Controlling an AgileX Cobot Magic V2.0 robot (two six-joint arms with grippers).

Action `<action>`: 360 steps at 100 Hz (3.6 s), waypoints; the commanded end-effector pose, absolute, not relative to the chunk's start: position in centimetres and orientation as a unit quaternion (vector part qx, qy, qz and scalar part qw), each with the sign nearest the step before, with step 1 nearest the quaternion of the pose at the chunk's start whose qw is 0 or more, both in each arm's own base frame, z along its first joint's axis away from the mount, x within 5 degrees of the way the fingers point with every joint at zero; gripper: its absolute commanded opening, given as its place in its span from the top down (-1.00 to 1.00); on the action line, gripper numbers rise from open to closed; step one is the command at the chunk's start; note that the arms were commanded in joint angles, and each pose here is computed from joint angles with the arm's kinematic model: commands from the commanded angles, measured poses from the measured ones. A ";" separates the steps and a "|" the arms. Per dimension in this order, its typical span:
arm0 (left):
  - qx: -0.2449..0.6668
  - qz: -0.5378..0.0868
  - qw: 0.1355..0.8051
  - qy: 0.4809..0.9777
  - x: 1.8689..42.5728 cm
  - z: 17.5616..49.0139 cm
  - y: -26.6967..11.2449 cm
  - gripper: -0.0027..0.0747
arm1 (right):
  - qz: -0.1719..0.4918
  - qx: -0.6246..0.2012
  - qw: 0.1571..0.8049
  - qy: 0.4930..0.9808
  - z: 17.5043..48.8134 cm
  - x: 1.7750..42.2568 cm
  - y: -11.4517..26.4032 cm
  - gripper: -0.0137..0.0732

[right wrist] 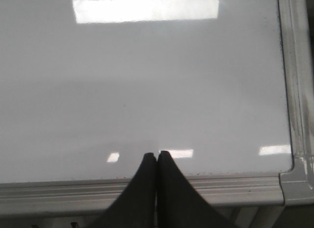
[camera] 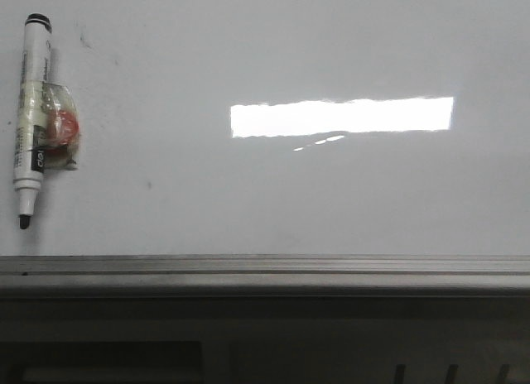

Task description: Write number 3 on whiteboard

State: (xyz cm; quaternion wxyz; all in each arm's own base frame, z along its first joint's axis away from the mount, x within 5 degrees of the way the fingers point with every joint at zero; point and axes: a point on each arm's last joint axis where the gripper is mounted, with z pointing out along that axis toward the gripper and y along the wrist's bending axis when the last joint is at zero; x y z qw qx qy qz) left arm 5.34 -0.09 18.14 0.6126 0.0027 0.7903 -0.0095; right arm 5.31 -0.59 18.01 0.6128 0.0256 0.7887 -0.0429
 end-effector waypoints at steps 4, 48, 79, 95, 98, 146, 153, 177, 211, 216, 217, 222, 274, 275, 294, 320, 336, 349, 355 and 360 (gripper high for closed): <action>0.000 -0.013 0.628 0.778 5.4 17.5 -0.1 0.98 | -0.048 0.020 0.614 0.787 17.4 5.3 -0.6 0.83; 0.000 -0.013 0.628 0.778 5.4 17.5 -0.1 0.98 | -0.048 0.020 0.614 0.787 17.4 5.3 -0.6 0.83; 0.000 -0.013 0.628 0.778 5.4 17.5 -0.1 0.98 | -0.048 0.020 0.614 0.787 17.4 5.3 -0.6 0.83; 0.005 -0.006 0.629 0.778 5.4 17.5 -0.1 0.98 | -0.049 0.020 0.616 0.786 17.4 5.3 -0.6 0.83; 0.007 -0.003 0.629 0.777 5.4 17.6 0.0 0.98 | -0.049 0.020 0.616 0.786 17.4 5.3 -0.6 0.83; 0.011 0.001 0.645 0.764 5.5 17.9 0.0 0.98 | -0.049 0.020 0.616 0.786 17.4 5.3 -0.6 0.83; 0.011 0.001 0.645 0.764 5.5 17.9 0.0 0.98 | -0.049 0.020 0.616 0.786 17.4 5.3 -0.6 0.83; 0.012 0.001 0.658 0.753 5.5 18.2 0.0 0.98 | -0.040 0.025 0.658 0.751 18.4 5.5 -0.5 0.83; 0.013 0.002 0.663 0.749 5.5 18.3 0.0 0.98 | -0.042 0.020 0.733 0.678 20.3 5.5 -0.5 0.83; 0.013 0.002 0.669 0.743 5.5 18.5 0.0 0.98 | -0.042 0.020 0.738 0.673 20.4 5.5 -0.5 0.83; 0.013 0.001 0.669 0.743 5.5 18.5 -0.1 0.98 | -0.042 0.020 0.738 0.673 20.4 5.5 -0.5 0.83; 0.008 -0.007 0.681 0.732 5.6 18.8 -0.1 0.98 | -0.042 0.020 0.735 0.676 20.4 5.5 -0.5 0.83; -0.022 -0.042 0.700 0.712 6.4 22.6 -0.2 0.98 | 0.076 0.101 0.646 0.753 23.2 6.0 0.1 0.83; -0.022 -0.041 0.699 0.714 6.4 22.7 -0.2 0.98 | 0.077 0.100 0.642 0.757 23.4 6.0 0.2 0.83; -0.036 -0.059 0.667 0.742 8.0 25.4 -0.3 0.98 | 0.077 0.082 0.612 0.783 26.1 6.1 0.4 0.83; -0.042 -0.065 0.648 0.757 8.8 26.2 -0.4 0.91 | 0.077 0.081 0.613 0.782 26.2 6.1 0.4 0.83; -0.043 -0.065 0.658 0.749 8.8 26.3 -0.4 0.24 | 0.077 0.081 0.613 0.782 26.2 6.1 0.4 0.83; -0.052 -0.068 0.689 0.719 9.0 26.1 -0.2 0.00 | 0.077 0.082 0.613 0.782 26.3 6.1 0.4 0.83; -0.054 -0.070 0.697 0.711 9.0 26.2 -0.2 0.01 | 0.077 0.082 0.616 0.780 26.3 6.1 0.4 0.83; -0.044 -0.067 0.700 0.710 9.0 26.3 -0.3 0.01 | 0.077 0.082 0.615 0.781 26.3 6.1 0.4 0.83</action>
